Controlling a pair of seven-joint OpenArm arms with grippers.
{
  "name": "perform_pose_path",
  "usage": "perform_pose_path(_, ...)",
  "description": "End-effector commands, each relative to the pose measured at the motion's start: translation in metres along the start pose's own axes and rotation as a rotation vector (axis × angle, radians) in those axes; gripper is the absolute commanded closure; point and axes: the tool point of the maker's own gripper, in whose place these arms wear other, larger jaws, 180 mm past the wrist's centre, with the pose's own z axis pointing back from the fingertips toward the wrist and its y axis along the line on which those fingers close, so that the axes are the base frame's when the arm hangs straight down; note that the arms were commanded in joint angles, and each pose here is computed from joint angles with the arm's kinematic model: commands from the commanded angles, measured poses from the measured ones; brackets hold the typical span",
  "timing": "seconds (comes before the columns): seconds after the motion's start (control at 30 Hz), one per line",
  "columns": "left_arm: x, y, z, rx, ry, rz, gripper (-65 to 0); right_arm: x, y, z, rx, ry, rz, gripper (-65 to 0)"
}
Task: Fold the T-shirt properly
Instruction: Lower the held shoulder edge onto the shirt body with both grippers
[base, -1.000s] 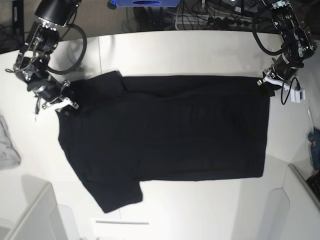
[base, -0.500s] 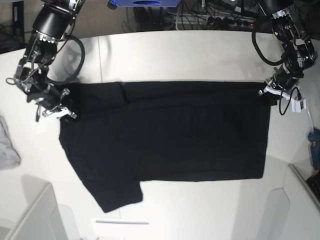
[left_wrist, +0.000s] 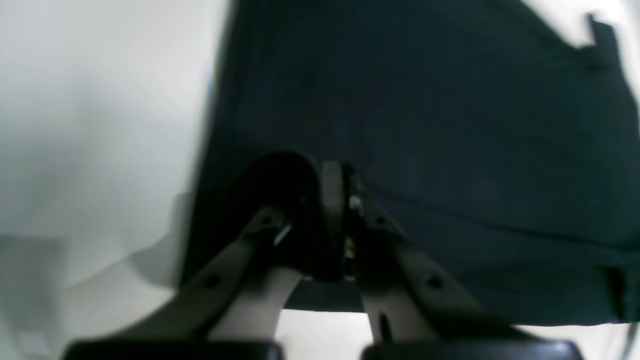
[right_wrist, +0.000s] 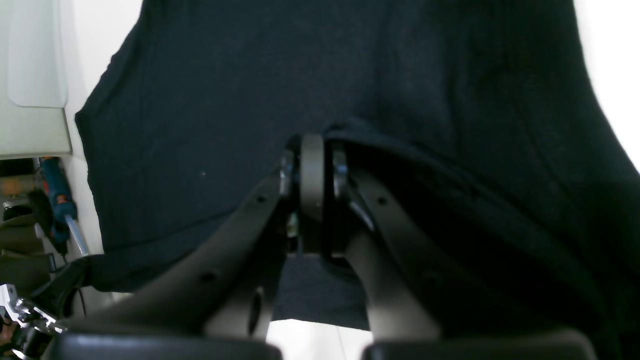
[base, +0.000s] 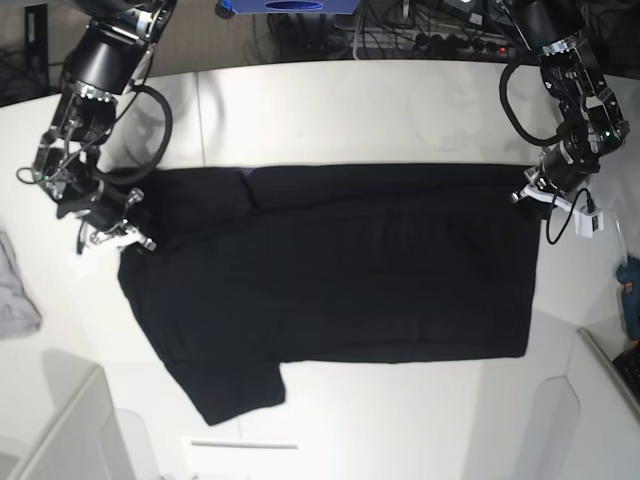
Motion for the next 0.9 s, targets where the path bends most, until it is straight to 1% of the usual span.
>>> perform_pose_path(0.0,0.021,-0.003,0.003,-0.007,-0.055,-0.021,0.0,0.020,0.008,0.004,0.022,-0.054,0.020,0.0)
perform_pose_path(0.1,0.025,-0.004,0.002,-0.004,-0.062,-0.027,0.0,0.025,0.010,0.004,0.025,-0.060,0.023,0.0)
perform_pose_path(0.27,0.034,-0.007,-0.003,-0.014,-0.077,-0.016,0.0,0.026,0.000,0.000,-0.064,-0.047,0.077,0.0)
perform_pose_path(0.43,0.033,-0.004,-0.011,-0.016,-0.065,0.012,0.0,0.025,0.001,-0.001,-0.066,-0.050,0.079,0.0)
perform_pose_path(0.57,0.030,-0.016,-0.021,-0.044,-0.038,-0.005,0.0,0.025,0.001,-0.001,-0.067,-0.050,0.079,0.0)
perform_pose_path(0.87,0.032,-0.016,-0.021,-0.044,-0.046,-0.005,0.0,0.023,-0.001,-0.001,-0.071,-0.044,0.075,0.0)
